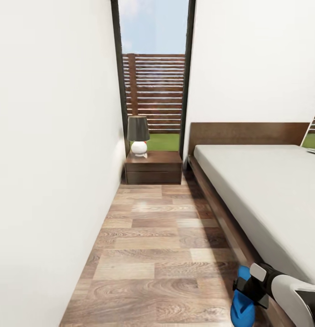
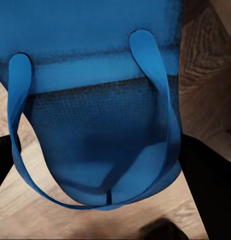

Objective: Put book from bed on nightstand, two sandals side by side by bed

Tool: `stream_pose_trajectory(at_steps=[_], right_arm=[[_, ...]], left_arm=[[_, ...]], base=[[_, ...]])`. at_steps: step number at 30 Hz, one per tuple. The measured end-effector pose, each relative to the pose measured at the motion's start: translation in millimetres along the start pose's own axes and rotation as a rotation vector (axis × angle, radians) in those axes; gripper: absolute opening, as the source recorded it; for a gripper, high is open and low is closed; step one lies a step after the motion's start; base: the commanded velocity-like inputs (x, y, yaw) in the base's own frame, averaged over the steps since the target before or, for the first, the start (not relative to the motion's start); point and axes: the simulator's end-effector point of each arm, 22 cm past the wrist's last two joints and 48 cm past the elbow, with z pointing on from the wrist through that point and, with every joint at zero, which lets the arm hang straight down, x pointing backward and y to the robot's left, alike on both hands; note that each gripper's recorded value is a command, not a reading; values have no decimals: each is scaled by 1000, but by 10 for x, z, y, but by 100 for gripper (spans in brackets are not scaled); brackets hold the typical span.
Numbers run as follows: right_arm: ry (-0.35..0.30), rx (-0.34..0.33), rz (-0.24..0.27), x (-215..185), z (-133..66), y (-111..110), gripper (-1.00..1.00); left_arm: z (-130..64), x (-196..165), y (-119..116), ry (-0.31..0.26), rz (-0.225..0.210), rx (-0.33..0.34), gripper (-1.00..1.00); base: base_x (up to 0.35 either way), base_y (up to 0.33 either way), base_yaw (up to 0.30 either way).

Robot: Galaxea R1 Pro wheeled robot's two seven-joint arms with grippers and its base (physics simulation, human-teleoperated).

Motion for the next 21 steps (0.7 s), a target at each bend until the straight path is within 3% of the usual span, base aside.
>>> stream_pose_trajectory(at_steps=[21], right_arm=[[2,-3,-3,17,3,28,-100]], left_arm=[[0,1,0,0,0,0,100]], base=[[-265,0,0]])
